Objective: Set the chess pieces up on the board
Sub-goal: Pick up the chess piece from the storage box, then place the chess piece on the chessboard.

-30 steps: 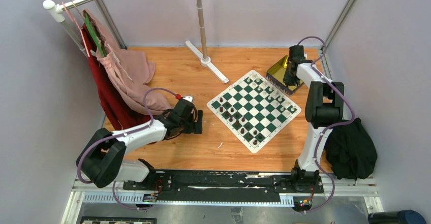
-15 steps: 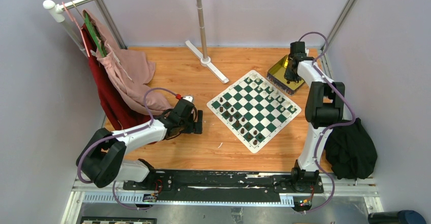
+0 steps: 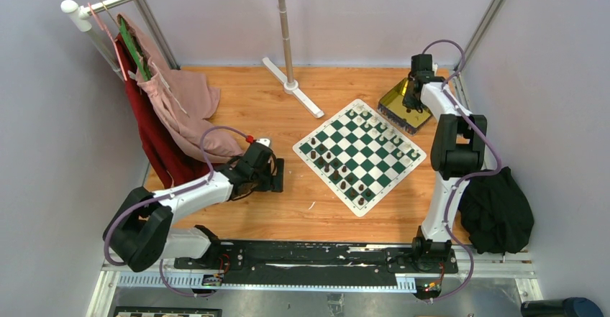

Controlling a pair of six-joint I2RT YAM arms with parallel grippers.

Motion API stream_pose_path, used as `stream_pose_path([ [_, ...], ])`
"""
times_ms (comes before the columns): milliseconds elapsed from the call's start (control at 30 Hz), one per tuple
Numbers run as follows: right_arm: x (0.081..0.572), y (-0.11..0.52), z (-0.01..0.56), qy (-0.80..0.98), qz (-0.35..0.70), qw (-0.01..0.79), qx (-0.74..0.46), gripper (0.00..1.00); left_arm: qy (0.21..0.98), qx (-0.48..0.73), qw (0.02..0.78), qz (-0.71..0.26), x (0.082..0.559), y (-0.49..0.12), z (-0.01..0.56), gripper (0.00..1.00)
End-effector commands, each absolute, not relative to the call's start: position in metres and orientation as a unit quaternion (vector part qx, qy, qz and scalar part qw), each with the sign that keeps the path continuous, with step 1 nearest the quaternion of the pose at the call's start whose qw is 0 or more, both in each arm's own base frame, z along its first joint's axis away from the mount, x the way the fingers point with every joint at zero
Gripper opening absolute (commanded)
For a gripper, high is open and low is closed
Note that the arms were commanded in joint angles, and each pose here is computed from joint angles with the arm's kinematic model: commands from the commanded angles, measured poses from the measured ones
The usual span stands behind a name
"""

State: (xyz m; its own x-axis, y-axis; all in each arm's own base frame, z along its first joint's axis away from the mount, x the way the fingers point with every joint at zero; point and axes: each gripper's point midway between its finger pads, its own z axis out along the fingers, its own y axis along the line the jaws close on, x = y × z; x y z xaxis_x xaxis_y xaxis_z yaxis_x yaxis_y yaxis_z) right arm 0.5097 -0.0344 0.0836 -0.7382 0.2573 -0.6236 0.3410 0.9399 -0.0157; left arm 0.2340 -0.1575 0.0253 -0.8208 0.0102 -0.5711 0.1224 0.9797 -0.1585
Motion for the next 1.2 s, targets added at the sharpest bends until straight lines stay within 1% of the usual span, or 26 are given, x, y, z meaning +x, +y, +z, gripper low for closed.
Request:
stream_pose_path([
  [0,0.515,-0.038,0.099,0.927,-0.069,0.335,0.155,0.00,0.948,0.033,0.303,-0.089,0.229,-0.151,0.028,1.00],
  [200,0.509,-0.030,0.123,0.923,-0.062,0.353,0.142,0.00,0.942,0.018,0.319,-0.101,0.224,-0.148,0.035,1.00],
  [233,0.507,-0.016,0.127,0.924,-0.056,0.357,0.128,0.00,0.942,0.016,0.320,-0.104,0.223,-0.148,0.035,1.00],
  [633,0.476,0.051,0.173,0.921,-0.015,0.386,0.047,0.00,0.932,-0.002,0.335,-0.137,0.210,-0.145,0.042,1.00],
  [800,0.460,0.098,0.188,0.919,0.014,0.393,-0.012,0.00,0.928,-0.003,0.343,-0.144,0.208,-0.144,0.048,1.00],
  [1167,0.423,0.235,0.192,0.906,0.077,0.377,-0.176,0.00,0.922,-0.008,0.358,-0.149,0.204,-0.138,0.057,1.00],
])
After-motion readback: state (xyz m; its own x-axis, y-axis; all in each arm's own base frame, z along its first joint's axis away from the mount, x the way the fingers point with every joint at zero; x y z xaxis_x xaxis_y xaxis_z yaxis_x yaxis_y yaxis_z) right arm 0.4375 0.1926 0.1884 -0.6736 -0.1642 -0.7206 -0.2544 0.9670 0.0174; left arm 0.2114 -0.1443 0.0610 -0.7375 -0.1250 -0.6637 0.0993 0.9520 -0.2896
